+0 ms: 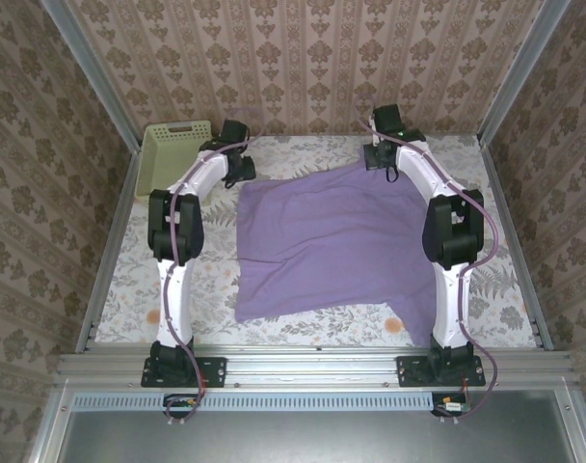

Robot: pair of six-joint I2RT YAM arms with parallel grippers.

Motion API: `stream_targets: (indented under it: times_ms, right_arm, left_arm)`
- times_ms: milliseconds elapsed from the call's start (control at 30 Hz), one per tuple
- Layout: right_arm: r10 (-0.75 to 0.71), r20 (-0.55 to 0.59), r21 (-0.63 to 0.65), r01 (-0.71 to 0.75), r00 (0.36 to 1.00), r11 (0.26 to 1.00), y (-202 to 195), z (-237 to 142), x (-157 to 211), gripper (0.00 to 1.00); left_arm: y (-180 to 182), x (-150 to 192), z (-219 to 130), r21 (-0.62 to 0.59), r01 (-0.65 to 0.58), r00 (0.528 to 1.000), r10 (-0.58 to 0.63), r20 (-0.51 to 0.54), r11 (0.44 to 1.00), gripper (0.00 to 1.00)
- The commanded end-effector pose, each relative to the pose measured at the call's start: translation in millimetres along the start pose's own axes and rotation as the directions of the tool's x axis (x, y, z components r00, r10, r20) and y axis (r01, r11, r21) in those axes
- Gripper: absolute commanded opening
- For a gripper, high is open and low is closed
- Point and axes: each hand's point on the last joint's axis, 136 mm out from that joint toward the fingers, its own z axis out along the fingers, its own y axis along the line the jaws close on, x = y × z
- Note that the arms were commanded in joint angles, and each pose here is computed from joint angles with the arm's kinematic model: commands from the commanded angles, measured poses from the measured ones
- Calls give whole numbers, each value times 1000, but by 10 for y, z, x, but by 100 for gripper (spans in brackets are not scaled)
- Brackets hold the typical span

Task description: Fold the inside-out t-shirt

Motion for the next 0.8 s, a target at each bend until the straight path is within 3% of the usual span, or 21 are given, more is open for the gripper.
stream_targets:
  times_ms: [0, 133, 433, 633, 767]
  right_arm:
    - [28, 12, -11, -28, 1000, 1000, 12, -9, -8, 0]
    - [42, 18, -3, -42, 999, 999, -8, -46, -26, 0]
    - [69, 53, 57, -72, 996, 996, -150, -274, -3, 0]
    - [136, 83, 111, -145, 987, 983, -318, -692, 166, 0]
    - [251, 48, 141, -255, 967, 957, -383, -951, 736, 0]
  left_arm:
    - [29, 138, 138, -3, -28, 998, 28, -58, 1000, 43]
    - [-5, 217, 266, 13, -20, 995, 21, -94, 1000, 36]
    - [70, 147, 215, 4, 16, 995, -16, -98, 1000, 0]
    - [-2, 39, -558, 123, 83, 994, -91, 59, 989, 0]
    - [-14, 380, -1181, 290, 150, 966, -202, 161, 945, 0]
